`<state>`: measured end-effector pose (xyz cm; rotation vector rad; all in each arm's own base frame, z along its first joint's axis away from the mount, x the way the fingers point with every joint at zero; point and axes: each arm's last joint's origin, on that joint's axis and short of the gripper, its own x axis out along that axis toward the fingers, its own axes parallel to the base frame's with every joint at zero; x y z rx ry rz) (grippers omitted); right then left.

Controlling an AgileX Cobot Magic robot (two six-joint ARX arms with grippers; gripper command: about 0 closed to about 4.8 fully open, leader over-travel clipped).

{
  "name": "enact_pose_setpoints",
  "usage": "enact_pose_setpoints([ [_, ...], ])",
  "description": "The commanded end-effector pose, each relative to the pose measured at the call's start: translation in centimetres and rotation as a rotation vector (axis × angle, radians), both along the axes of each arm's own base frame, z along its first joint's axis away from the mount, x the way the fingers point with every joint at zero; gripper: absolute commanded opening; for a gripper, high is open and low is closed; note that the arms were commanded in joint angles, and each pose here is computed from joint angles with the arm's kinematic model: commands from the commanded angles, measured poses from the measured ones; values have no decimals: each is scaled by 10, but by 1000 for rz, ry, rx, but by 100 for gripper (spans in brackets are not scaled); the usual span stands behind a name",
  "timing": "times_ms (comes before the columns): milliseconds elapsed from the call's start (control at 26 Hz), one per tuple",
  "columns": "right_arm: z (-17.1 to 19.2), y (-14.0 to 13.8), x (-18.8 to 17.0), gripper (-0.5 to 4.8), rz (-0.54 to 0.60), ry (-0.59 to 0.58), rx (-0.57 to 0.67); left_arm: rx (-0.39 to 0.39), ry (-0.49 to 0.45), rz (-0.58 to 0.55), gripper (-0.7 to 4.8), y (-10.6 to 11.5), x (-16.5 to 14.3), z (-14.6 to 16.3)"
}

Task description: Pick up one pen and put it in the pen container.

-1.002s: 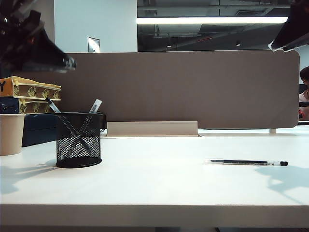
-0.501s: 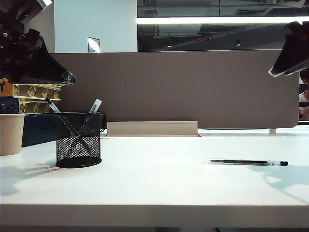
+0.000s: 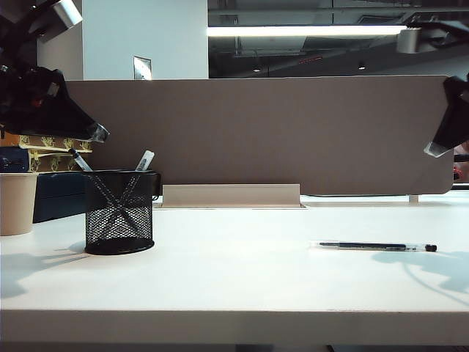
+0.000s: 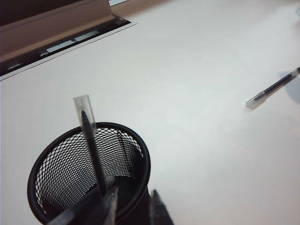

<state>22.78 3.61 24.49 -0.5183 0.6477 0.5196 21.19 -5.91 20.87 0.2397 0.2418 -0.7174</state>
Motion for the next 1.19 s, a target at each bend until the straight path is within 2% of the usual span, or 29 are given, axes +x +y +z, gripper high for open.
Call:
enact_pose_setpoints([
  [39,10,3,24,181,-10,33,-12,4,-22,-1,94,0,1,3],
  [270,24,7,51,182,-6,115,-21,5,-14,-2,94,0,0,2],
  [424,25,9,56,212,32,178,-2,5,-15,-2,95,0,0,2],
  [501,21,10,53,212,113,192,-60,5,-15,-2,95,0,0,3],
  [616,19,15,49,212,172,201,-151,5,-17,-1,95,0,0,3],
  [925,14,24,49,212,132,222,-267,19,-30,-7,94,0,1,3],
  [1002,6,27,51,212,119,261,-326,19,-28,-7,95,0,0,3],
  [1194,-11,40,54,212,169,332,-348,19,-27,-7,94,0,0,3],
])
